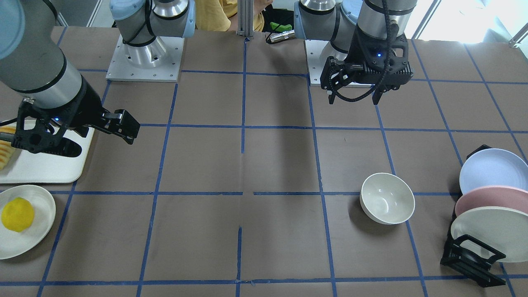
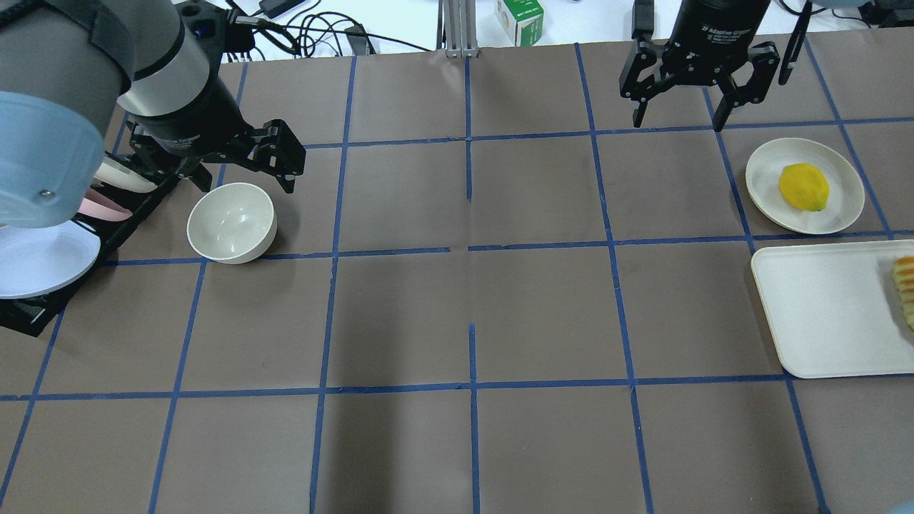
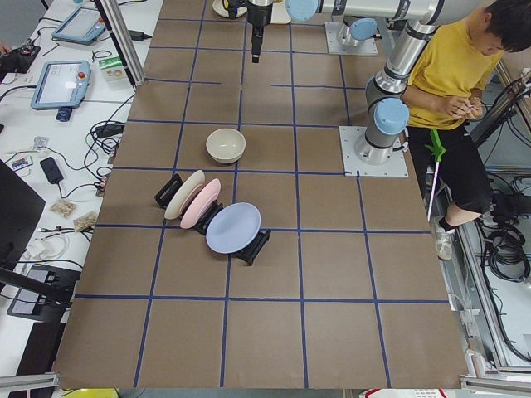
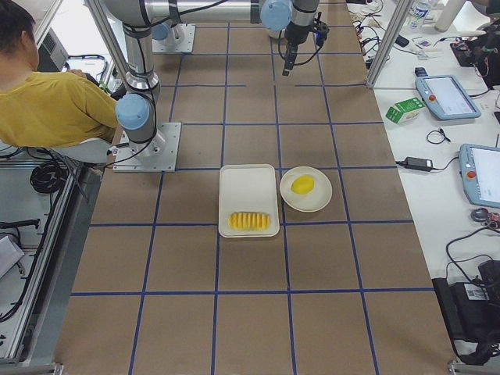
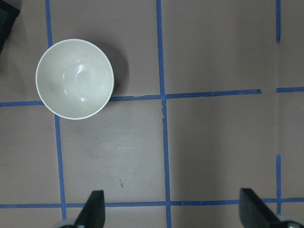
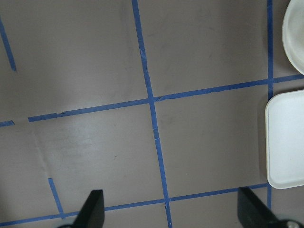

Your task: Place bowl and put lemon in it

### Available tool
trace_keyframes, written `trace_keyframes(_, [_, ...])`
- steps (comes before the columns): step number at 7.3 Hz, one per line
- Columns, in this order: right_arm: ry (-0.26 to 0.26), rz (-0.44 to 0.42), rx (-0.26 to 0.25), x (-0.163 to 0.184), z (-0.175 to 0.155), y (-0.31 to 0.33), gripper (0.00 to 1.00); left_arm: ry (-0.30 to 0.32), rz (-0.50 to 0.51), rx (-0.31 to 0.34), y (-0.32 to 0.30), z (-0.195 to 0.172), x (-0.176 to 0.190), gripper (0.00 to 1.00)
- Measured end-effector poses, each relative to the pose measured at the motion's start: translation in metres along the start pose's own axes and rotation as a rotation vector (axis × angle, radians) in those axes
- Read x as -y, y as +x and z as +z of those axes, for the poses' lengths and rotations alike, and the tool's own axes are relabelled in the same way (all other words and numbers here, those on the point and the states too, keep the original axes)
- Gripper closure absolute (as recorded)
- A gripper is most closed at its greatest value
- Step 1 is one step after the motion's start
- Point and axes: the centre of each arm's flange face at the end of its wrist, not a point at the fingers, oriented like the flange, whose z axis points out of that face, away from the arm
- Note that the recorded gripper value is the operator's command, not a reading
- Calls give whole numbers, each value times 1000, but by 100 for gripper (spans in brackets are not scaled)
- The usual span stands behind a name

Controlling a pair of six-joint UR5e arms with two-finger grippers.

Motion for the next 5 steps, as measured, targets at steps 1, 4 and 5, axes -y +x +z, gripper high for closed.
trace_keyframes(1, [-4,0,-6,0,2,0,0,0,0,-1,0,0,0,0])
trace_keyframes(4, [-15,-3,-13,2,7,3,0,1,0,-1,0,-1,0,0])
trace_keyframes(5, [-19,-6,-12,3,9,3,0,0,0,0,0,0,1,0])
